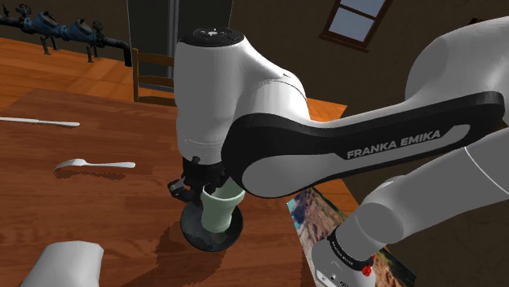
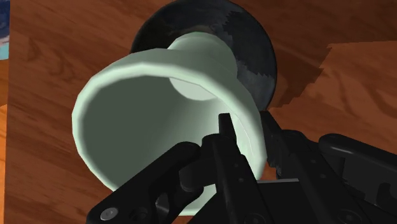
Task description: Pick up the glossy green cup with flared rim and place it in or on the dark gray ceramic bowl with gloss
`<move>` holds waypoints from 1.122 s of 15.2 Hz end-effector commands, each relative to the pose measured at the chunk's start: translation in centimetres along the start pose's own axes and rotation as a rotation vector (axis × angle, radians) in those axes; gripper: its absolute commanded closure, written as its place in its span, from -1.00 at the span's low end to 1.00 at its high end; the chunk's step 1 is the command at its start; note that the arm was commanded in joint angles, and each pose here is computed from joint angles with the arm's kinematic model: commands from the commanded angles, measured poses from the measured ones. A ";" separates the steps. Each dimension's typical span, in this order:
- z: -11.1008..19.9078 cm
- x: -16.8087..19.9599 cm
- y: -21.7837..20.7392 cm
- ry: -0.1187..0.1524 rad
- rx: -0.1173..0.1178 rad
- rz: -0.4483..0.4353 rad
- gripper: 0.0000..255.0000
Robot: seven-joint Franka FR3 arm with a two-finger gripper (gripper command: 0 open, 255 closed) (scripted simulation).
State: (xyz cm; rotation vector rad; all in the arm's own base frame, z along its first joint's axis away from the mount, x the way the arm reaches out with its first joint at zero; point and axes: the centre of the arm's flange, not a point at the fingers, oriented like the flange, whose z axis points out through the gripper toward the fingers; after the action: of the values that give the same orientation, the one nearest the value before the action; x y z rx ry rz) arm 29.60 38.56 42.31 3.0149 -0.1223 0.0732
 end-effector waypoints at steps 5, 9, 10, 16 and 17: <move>0.6 0.1 0.0 0.001 0.001 0.000 1.00; 0.6 0.1 0.0 0.001 0.001 0.000 -1.00; 0.6 0.1 0.0 0.001 0.001 0.000 -1.00; -3.3 0.1 0.1 0.001 0.001 0.000 -1.00; -4.4 0.1 0.1 0.001 0.001 0.000 -1.00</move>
State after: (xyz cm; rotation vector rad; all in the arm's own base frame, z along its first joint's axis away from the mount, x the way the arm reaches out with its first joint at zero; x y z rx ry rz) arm 29.64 38.77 45.47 3.0165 -0.1222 0.0758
